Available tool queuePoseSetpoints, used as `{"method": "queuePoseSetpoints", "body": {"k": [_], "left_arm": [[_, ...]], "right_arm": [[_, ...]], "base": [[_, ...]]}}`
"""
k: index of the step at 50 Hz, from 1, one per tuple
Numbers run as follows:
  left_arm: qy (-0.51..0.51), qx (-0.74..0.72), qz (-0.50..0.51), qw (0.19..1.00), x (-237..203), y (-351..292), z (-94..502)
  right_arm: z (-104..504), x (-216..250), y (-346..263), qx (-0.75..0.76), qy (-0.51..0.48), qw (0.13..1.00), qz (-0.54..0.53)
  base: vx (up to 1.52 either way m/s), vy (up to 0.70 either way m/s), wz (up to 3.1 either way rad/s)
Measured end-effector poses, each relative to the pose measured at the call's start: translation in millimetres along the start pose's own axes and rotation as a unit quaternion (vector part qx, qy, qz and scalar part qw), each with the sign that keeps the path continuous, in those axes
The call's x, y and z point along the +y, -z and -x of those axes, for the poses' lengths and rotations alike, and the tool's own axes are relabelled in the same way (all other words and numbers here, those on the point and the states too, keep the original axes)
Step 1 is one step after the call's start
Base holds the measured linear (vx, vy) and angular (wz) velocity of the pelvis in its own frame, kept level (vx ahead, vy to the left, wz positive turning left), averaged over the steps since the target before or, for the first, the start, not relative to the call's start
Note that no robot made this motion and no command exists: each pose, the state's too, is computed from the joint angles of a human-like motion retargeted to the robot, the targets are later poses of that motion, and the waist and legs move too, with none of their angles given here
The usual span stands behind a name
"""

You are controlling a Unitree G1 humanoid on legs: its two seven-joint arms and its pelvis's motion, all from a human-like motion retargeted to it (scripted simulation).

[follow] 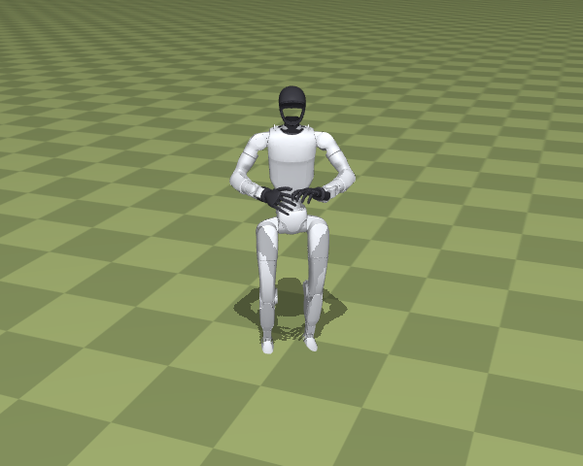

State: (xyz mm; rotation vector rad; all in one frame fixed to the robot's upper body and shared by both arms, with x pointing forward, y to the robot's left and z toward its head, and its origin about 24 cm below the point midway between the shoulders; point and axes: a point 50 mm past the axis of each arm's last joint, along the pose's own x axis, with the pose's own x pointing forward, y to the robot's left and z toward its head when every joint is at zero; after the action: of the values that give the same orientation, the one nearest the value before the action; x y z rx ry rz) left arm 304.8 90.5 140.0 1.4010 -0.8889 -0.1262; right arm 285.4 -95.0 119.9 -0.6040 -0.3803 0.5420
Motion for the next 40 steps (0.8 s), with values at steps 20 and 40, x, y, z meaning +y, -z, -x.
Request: {"method": "queuePoseSetpoints", "body": {"k": [20, 40], "left_arm": [[-0.037, 0.085, 0.090, 0.992, -9, 6, 21], [0.031, 0.278, 0.257, 0.925, -95, -3, 42]], "right_arm": [[10, -12, 32, 0.049, 0.123, 0.985, -0.110], [76, -146, 146, 0.253, 0.584, 0.724, -0.266]], "base": [[0.00, -0.02, 0.13], [-0.04, -0.02, 0.44]]}}
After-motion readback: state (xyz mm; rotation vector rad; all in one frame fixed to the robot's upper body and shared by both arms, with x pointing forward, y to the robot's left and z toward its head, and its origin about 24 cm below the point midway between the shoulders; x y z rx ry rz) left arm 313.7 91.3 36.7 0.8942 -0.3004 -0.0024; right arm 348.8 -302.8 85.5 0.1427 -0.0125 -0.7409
